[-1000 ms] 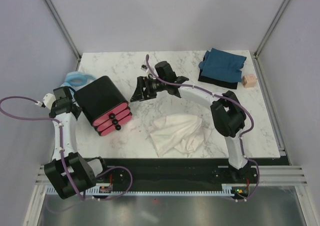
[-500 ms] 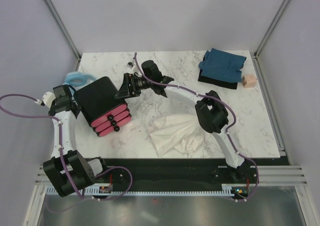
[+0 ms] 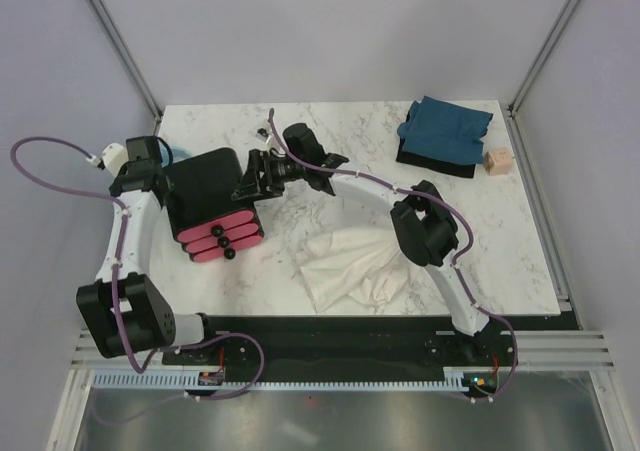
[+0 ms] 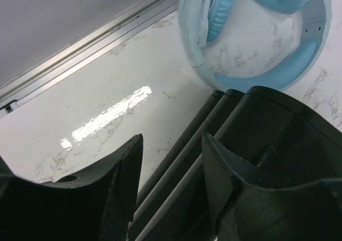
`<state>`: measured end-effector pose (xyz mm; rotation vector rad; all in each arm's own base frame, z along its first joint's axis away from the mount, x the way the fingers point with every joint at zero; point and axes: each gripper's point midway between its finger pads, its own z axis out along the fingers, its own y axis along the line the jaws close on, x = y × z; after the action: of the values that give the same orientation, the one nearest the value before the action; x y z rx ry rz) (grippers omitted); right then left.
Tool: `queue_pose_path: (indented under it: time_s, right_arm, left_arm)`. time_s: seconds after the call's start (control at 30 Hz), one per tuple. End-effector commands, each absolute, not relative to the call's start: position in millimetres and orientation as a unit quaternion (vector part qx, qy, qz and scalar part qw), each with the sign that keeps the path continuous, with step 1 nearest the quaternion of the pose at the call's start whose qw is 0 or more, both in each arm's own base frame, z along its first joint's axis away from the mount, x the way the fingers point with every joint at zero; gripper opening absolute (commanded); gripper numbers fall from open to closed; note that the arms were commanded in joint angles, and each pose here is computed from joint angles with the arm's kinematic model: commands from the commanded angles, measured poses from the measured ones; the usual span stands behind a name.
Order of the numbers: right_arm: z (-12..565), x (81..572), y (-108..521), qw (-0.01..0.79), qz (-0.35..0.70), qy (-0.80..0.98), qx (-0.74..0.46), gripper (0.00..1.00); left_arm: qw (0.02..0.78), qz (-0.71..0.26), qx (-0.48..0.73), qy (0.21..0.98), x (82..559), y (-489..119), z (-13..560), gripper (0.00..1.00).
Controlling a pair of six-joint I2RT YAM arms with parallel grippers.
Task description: Fold and stack the t-shirts
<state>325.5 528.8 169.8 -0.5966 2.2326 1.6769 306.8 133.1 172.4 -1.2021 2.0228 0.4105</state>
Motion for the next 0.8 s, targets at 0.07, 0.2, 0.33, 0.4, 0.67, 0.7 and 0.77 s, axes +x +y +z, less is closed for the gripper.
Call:
queue_pose_path:
  time_s: [0.07, 0.2, 0.33, 0.4, 0.67, 0.7, 0.77]
  right_arm:
    - [141.5, 309.6, 525.2, 0.126, 0.551, 0.794, -0.223, 0.80]
    - [136.4, 327.0, 517.4, 0.134, 0.545, 0.802, -0.204, 0.80]
    - [135.1, 347.2, 510.0, 0.142, 0.542, 0.808, -0.182, 0.80]
    - [135.5, 353.1, 506.2, 0.146, 0.541, 0.809, -0.177, 0.80]
    - [125.1, 377.1, 512.9, 0.151, 0.539, 0.816, -0.141, 0.80]
    - [125.5, 383.7, 512.1, 0.160, 0.536, 0.818, -0.135, 0.79]
    - [129.8, 393.3, 514.7, 0.170, 0.538, 0.816, -0.128, 0.77]
  left_arm:
    - [0.358, 0.068, -0.383, 0.849, 374.7, 56.9, 162.0, 0.56]
    - [0.337, 0.052, -0.363, 0.867, 396.0, 38.0, 147.4, 0.56]
    - [0.334, 0.042, -0.314, 0.888, 413.0, 14.6, 148.6, 0.55]
    - [0.342, 0.048, -0.311, 0.885, 418.1, 13.4, 156.1, 0.55]
    - [0.326, 0.006, -0.277, 0.904, 432.9, -5.9, 150.7, 0.54]
    - [0.327, 0.002, -0.274, 0.904, 433.8, -8.0, 151.1, 0.54]
    - [0.328, -0.001, -0.262, 0.908, 434.4, -10.9, 152.1, 0.54]
